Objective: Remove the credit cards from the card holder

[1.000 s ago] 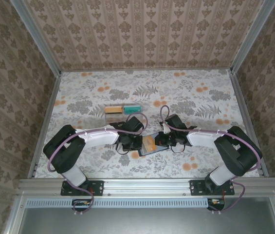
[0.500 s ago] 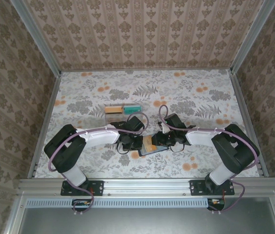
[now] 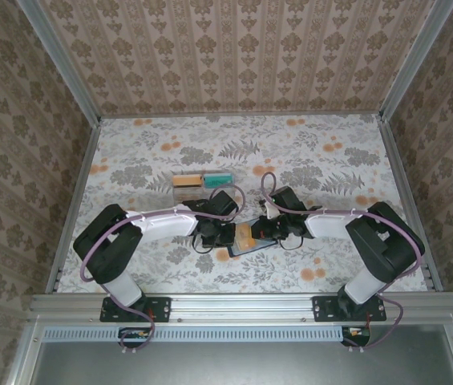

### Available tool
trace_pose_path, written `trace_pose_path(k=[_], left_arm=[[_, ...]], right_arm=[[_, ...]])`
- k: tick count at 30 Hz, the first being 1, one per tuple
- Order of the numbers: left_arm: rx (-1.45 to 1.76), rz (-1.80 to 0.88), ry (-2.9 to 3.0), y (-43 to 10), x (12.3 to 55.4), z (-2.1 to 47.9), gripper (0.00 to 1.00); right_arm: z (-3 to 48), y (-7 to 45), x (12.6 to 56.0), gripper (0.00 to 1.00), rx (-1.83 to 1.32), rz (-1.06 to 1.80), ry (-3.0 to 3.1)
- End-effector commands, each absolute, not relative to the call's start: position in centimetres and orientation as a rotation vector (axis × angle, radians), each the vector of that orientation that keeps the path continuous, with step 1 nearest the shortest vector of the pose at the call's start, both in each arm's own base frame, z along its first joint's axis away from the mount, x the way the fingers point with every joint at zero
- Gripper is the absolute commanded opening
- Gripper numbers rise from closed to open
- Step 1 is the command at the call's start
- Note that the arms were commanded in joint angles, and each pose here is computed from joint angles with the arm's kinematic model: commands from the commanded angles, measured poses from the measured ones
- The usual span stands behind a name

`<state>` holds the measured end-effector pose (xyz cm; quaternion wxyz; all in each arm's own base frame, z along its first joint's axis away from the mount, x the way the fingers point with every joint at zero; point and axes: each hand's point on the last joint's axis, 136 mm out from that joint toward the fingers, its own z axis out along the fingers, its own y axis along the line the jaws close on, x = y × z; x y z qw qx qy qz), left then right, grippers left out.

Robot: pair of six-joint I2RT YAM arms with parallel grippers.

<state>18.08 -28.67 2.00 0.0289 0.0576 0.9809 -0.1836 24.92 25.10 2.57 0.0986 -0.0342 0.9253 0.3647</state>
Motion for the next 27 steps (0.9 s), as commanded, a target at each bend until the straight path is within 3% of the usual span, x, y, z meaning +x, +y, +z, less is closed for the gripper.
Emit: trace_pose_path(k=[1, 21, 24, 27], left_arm=[[0.215, -0.457, 3.089, -27.4, 17.1, 0.4, 0.00], [0.247, -0.516, 3.059, -28.1, 17.4, 1.2, 0.00], [0.255, -0.622, 3.026, -29.2, 17.7, 2.6, 0.16], [0.264, -0.687, 2.977, -29.8, 18.4, 4.7, 0.25]], right_arm=[[1.1, 22.5, 24.6, 0.06, -0.022, 0.941, 2.785], [4.8, 18.5, 25.2, 0.02, 0.055, 0.877, 2.691], [5.8, 18.4, 25.4, 0.02, 0.053, 0.877, 2.668], [7.3, 18.5, 25.7, 0.00, 0.043, 0.886, 2.637]])
